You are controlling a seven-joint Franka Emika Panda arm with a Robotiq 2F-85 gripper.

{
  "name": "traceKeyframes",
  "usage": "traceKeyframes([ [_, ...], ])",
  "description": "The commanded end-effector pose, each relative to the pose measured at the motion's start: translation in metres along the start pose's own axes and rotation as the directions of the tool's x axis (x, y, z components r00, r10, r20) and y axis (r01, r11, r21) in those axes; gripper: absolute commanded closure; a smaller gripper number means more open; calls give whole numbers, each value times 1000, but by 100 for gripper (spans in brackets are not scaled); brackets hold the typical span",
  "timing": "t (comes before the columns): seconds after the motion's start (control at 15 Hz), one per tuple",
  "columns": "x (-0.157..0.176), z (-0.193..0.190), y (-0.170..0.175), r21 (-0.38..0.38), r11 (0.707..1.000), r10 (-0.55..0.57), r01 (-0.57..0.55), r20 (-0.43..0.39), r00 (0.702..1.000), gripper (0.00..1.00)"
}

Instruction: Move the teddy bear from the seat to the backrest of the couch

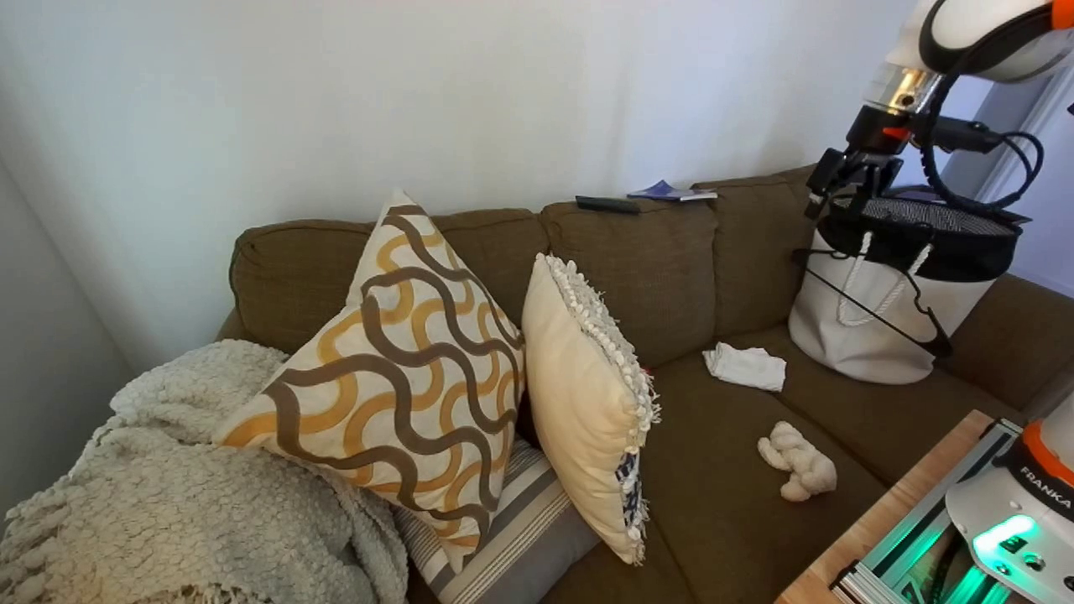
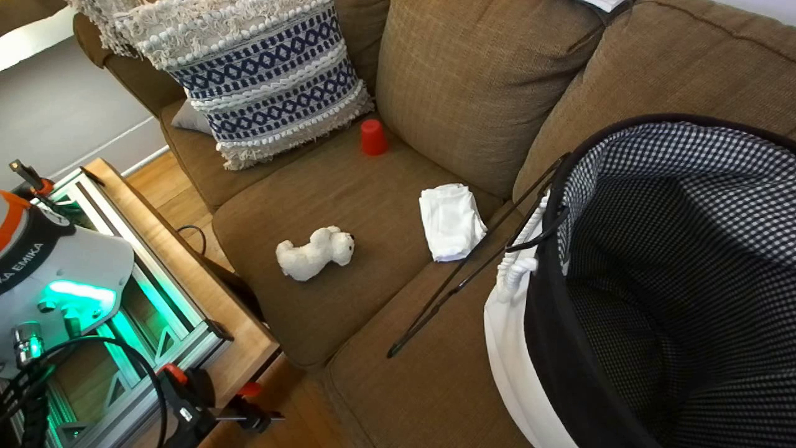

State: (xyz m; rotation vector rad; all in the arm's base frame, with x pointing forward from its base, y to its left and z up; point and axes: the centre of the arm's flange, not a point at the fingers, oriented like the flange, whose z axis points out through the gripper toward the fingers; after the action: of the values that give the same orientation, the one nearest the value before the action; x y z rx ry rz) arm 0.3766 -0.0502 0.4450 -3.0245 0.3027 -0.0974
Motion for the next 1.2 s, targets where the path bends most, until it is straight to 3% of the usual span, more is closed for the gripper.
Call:
traceKeyframes([
  [0.0,-14,87,44,44,985,159,-164,91,983,0],
  [0.27,-36,185,74,67,949,282,-308,259,924,0],
  [0.33,-33,132,63,39,968,237,-249,190,953,0],
  [0.47,-30,148,66,28,967,242,-254,220,945,0],
  [0.73,-25,135,62,36,970,231,-241,187,955,0],
  [0.93,-10,173,51,-4,958,275,-288,312,909,0],
  [1.0,-6,200,59,14,953,282,-303,324,903,0],
  [1.13,-2,236,69,-28,941,325,-336,340,883,0],
])
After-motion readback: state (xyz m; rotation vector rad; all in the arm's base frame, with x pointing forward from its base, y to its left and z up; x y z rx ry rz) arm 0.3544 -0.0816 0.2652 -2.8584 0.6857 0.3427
